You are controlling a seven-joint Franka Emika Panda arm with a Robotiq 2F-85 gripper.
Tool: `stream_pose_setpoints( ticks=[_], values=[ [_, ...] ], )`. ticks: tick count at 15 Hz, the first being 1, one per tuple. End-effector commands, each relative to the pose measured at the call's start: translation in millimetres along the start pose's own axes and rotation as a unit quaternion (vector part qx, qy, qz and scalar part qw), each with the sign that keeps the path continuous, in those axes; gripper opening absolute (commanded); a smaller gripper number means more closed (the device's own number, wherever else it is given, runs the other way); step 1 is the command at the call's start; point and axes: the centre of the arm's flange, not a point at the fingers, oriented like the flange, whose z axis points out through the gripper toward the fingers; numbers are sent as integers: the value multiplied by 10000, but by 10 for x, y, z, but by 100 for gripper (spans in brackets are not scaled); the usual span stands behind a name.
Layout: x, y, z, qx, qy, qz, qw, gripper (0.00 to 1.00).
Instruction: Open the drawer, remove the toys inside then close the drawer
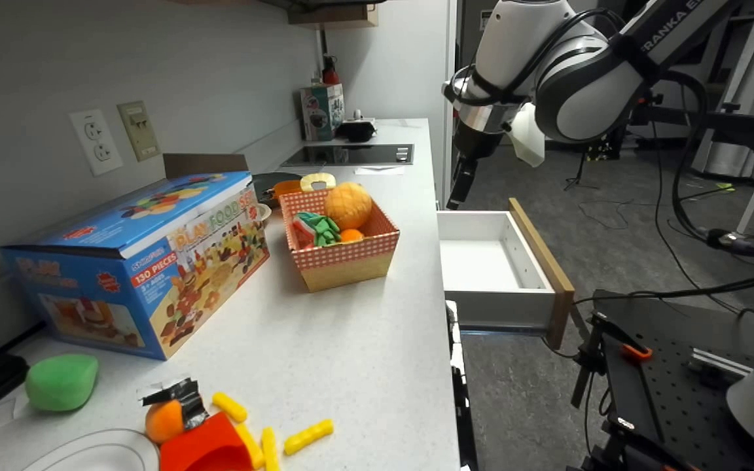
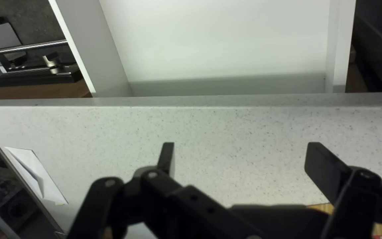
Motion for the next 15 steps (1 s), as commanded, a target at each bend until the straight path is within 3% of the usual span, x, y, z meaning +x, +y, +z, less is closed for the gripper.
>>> stream_pose_setpoints(
  ticks=[1, 9, 15],
  values=[
    [13, 12, -32, -73, -83, -15, 9999, 100],
    [-420, 273, 248, 20, -1451, 389, 9887, 100],
    [-836, 405, 727, 357, -2608, 567, 9631, 100]
  ],
)
